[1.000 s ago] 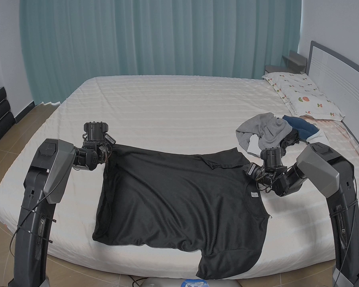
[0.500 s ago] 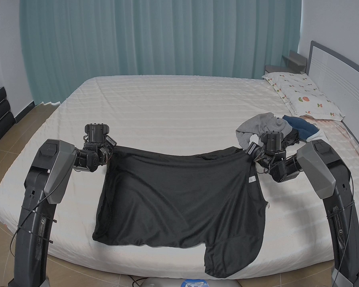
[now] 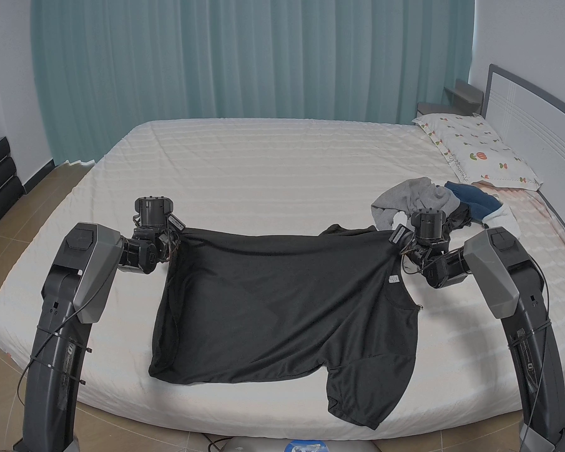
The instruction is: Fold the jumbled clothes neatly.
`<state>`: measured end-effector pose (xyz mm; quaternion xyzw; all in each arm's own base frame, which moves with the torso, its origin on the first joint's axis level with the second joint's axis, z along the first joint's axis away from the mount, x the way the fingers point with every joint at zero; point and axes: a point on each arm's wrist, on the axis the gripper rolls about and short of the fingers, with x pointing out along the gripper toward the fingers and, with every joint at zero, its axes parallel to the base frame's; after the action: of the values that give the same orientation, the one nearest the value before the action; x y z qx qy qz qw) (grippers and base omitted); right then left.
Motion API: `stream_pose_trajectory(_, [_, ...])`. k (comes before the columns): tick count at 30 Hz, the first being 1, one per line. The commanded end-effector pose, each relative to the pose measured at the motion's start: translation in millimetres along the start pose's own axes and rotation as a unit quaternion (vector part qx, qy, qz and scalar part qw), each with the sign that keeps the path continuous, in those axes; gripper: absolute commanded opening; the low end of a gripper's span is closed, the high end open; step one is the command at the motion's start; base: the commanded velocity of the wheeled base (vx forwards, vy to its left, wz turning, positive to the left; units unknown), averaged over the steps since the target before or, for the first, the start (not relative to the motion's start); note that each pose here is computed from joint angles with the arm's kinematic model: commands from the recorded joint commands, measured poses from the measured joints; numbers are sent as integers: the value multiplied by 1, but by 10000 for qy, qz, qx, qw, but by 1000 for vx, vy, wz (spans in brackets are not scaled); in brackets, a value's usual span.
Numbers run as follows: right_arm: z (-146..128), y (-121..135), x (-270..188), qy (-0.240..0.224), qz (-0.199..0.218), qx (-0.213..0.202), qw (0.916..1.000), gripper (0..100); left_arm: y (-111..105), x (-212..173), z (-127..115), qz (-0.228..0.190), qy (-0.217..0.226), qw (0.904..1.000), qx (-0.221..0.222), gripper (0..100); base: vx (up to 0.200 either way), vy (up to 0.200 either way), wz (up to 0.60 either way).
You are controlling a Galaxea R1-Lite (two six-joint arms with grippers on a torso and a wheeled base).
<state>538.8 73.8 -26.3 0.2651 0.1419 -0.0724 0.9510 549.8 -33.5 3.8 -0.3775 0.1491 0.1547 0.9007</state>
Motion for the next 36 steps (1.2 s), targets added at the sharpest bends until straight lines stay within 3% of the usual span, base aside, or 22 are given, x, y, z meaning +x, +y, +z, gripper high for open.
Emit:
stream_pose_trajectory(1, [-11, -4, 1, 111, -40, -42, 9999, 100, 0, 1, -6, 11, 48, 10000, 30, 100, 0, 0, 0])
stream_pose_trajectory(6, [3, -4, -20, 241, -42, -48, 9997, 100, 3, -4, -6, 144, 143, 9998, 77, 100, 0, 0, 0])
stream_pose_trajectory(12, [31, -13, -55, 206, 132, 26, 9997, 100, -2, -40, 22, 168, 266, 9995, 33, 100, 0, 0, 0])
stream_pose_trajectory(16, [53, -21, -104, 253, 331, 81, 9991, 100, -7, -91, 47, -268, 433, 9987, -46, 100, 0, 0, 0])
stream_pose_trajectory(21, [58, -30, -159, 636, 530, 91, 9965, 100, -3, -148, 58, -747, 491, 9960, -60, 100, 0, 0, 0])
stream_pose_trajectory(25, [52, -35, -191, 780, 541, 72, 9955, 100, 9, -182, 55, -862, 540, 9948, -58, 100, 0, 0, 0])
stream_pose_trajectory(33, [33, -52, -245, 990, 490, 13, 9939, 100, 38, -254, 24, -868, 930, 9918, 91, 100, 0, 0, 0])
stream_pose_trajectory(36, [26, -60, -267, 1063, 467, -328, 9927, 100, 51, -286, 12, -836, 1158, 9896, 185, 100, 0, 0, 0])
